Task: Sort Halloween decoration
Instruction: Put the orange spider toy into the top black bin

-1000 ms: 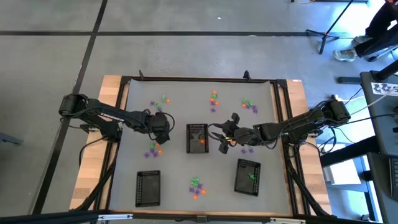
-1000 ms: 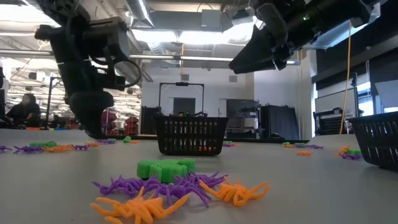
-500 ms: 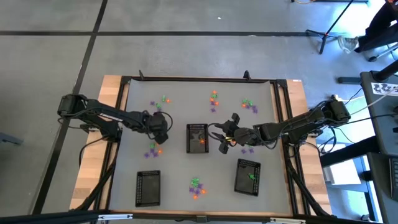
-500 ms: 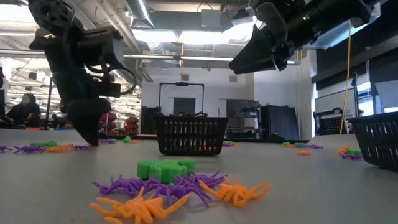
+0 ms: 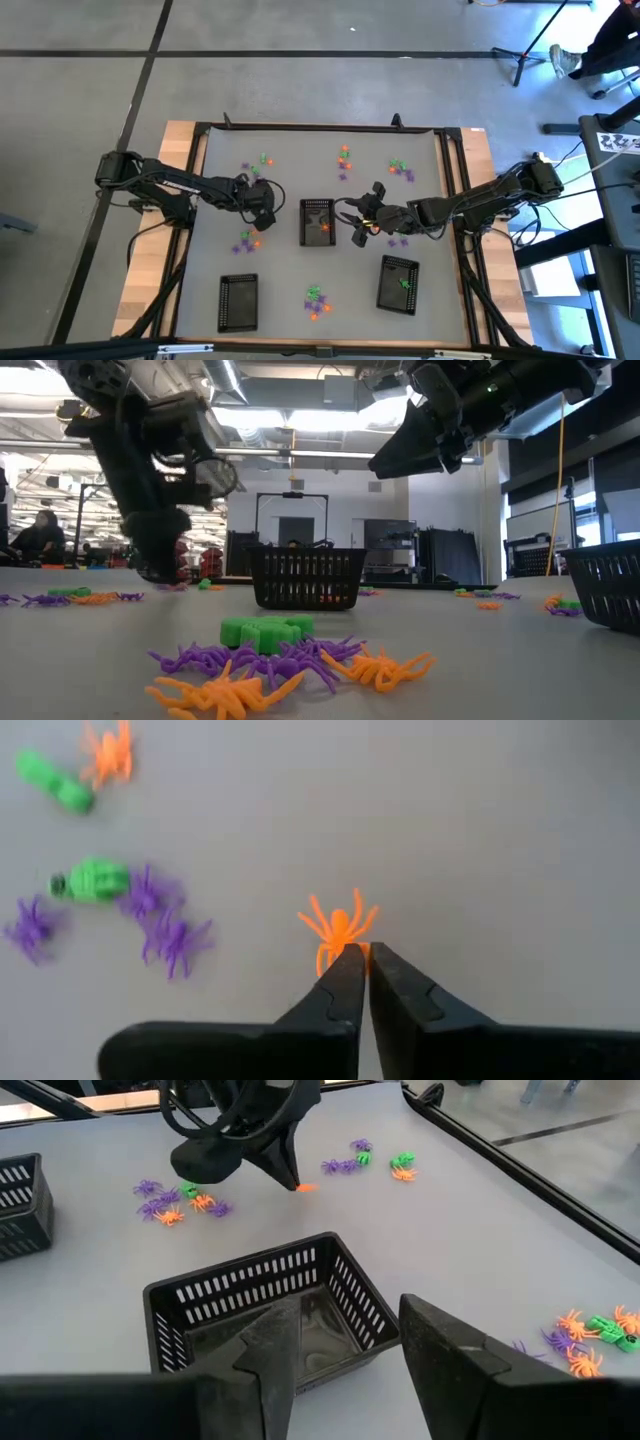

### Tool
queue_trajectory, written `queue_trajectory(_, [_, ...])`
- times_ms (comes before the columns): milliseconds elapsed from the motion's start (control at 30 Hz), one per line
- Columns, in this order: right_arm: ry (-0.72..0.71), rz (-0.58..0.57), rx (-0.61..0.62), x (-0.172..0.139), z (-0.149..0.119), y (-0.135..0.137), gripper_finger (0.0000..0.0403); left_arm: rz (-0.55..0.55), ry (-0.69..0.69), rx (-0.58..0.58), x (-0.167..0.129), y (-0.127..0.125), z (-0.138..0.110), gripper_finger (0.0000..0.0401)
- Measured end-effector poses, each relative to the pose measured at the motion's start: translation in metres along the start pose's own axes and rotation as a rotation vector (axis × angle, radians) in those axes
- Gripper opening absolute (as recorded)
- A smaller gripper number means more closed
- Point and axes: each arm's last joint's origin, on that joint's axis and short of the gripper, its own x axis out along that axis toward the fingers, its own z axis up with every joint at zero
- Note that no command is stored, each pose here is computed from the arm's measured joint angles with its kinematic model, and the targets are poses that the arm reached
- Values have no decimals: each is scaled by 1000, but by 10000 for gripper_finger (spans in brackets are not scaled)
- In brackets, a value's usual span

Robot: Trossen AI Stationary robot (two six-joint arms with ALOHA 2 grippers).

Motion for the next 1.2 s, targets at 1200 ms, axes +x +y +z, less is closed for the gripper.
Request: queue_trajectory(1200, [57, -46, -12, 10, -13, 1, 167, -309, -493, 386, -42, -105, 66, 1])
